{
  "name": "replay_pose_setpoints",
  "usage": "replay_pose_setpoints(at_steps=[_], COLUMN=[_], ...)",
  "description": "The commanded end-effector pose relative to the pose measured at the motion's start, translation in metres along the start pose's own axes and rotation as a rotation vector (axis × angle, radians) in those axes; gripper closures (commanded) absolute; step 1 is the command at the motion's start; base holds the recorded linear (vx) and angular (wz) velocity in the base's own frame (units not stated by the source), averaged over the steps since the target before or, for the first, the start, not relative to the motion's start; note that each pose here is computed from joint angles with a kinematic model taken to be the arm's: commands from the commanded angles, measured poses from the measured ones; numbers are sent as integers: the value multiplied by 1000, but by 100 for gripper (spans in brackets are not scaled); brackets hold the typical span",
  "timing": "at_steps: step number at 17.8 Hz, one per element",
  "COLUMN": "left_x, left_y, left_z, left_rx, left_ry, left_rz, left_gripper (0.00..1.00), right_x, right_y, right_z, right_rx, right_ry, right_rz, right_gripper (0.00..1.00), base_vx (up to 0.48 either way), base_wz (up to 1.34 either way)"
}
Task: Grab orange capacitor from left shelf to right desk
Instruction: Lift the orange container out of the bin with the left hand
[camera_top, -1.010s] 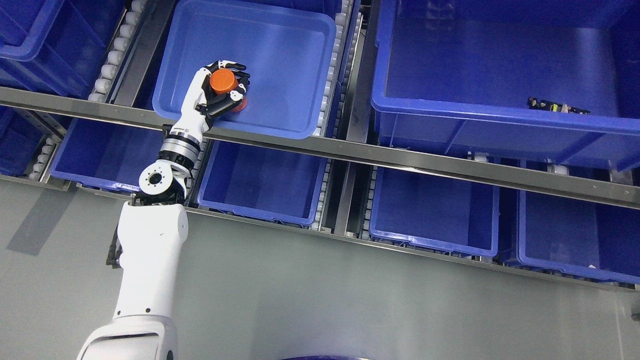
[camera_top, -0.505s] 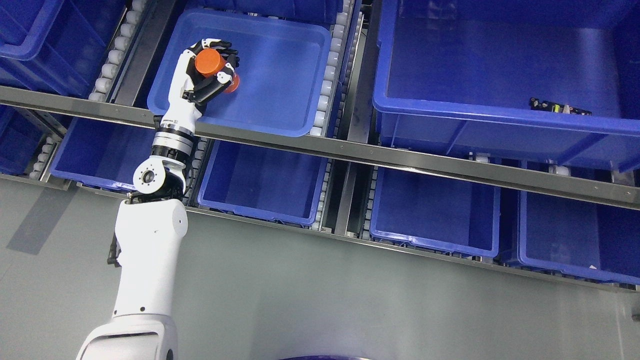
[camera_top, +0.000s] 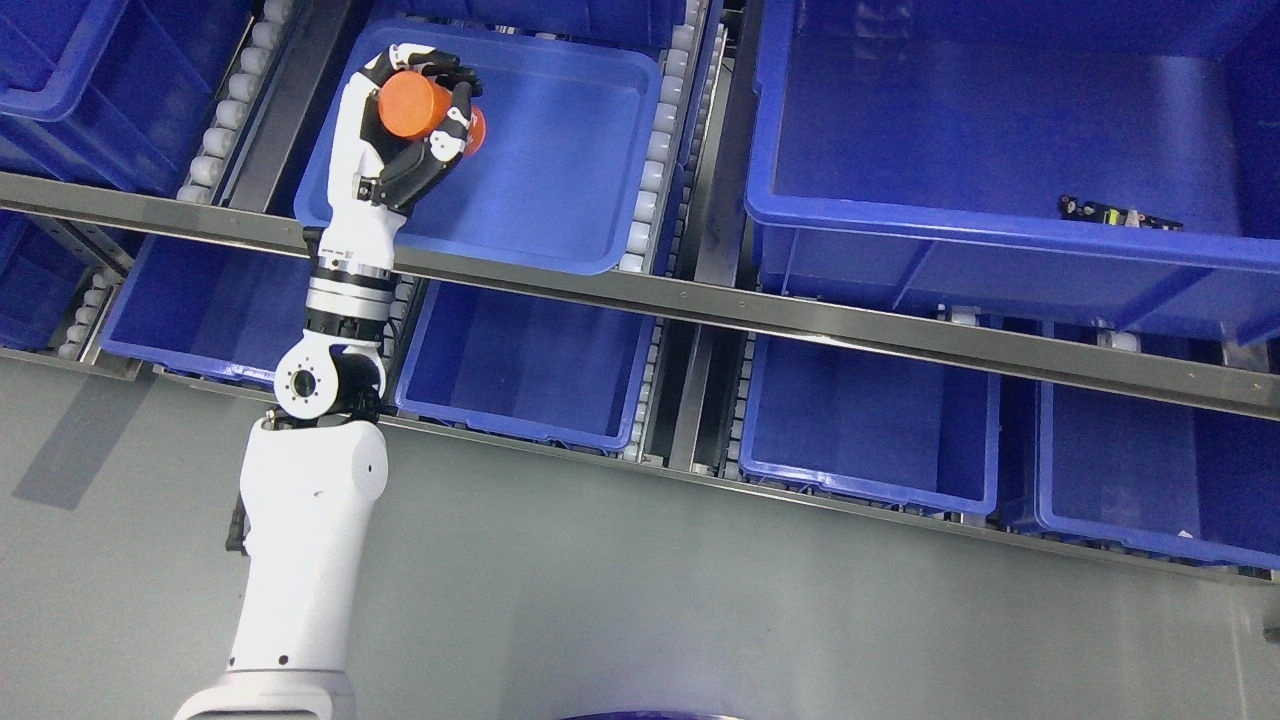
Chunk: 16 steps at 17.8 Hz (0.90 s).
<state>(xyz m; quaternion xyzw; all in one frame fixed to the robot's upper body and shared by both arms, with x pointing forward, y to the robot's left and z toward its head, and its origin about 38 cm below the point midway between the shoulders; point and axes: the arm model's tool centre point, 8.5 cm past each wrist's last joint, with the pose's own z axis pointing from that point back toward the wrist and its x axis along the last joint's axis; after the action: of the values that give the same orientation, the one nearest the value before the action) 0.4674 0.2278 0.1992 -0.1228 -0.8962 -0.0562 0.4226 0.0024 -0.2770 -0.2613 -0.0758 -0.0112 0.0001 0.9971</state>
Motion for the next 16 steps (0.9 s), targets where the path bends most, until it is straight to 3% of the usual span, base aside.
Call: replay_pose_setpoints(at_steps=[1, 5, 16], left_x=[46, 74, 67], left_y=[-21, -16, -32], left_z=[44, 80, 119], left_rx=[-47, -22, -21], left_ry=[-170, -244, -213], left_rz=[-37, -89, -65], left_gripper=[99, 97, 97], right_x=[-8, -8, -8], right_y=[-11, -11, -11], right_z=[-1, -1, -1], right_rx=[-18, -18, -18], right_ry=[4, 4, 4], right_rz=[-5, -5, -5], right_gripper=[0, 0, 0], base_vx=[0, 0, 0], base_wz=[0, 0, 0])
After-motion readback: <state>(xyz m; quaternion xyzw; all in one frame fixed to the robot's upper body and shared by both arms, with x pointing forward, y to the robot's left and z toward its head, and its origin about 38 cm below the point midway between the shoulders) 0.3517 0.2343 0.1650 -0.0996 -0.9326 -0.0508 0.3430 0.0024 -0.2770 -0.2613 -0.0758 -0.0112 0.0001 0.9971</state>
